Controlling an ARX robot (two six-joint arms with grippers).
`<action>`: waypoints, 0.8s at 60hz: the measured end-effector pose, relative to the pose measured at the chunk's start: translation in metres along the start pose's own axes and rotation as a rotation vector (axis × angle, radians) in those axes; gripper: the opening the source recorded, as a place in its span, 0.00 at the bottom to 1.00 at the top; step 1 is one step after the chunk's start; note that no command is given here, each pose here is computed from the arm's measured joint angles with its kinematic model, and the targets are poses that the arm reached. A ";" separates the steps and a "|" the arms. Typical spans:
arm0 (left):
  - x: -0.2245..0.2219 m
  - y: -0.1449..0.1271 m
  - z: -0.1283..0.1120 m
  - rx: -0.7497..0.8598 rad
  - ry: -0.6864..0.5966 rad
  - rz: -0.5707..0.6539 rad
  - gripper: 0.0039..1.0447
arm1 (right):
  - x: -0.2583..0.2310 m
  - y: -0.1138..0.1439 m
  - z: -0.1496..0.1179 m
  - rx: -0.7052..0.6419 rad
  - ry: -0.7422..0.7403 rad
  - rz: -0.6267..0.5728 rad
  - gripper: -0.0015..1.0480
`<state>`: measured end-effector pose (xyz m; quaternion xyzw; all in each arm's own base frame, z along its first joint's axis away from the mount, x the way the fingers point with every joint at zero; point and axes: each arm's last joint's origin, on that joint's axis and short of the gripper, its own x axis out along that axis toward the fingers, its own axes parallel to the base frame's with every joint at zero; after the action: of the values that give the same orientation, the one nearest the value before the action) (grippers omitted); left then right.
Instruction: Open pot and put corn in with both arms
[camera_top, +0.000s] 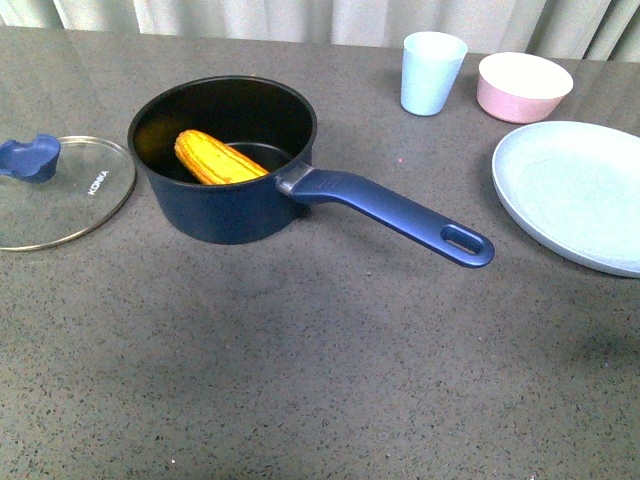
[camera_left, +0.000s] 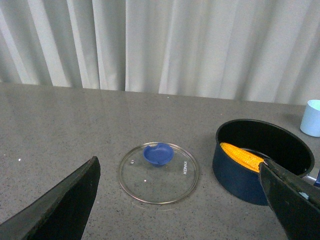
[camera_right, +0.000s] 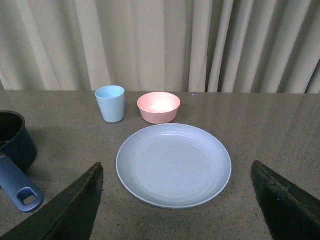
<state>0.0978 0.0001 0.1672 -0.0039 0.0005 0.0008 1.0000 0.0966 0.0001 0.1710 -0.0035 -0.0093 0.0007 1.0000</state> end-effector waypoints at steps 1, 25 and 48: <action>0.000 0.000 0.000 0.000 0.000 0.000 0.92 | 0.000 0.000 0.000 0.000 0.000 0.000 0.92; 0.000 0.000 0.000 0.000 0.000 0.000 0.92 | 0.000 0.000 0.000 0.001 0.000 0.000 0.91; 0.000 0.000 0.000 0.000 0.000 0.000 0.92 | 0.000 0.000 0.000 0.001 0.000 0.000 0.91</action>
<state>0.0978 0.0001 0.1672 -0.0039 0.0005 0.0008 1.0000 0.0966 0.0001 0.1711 -0.0031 -0.0094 0.0007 1.0000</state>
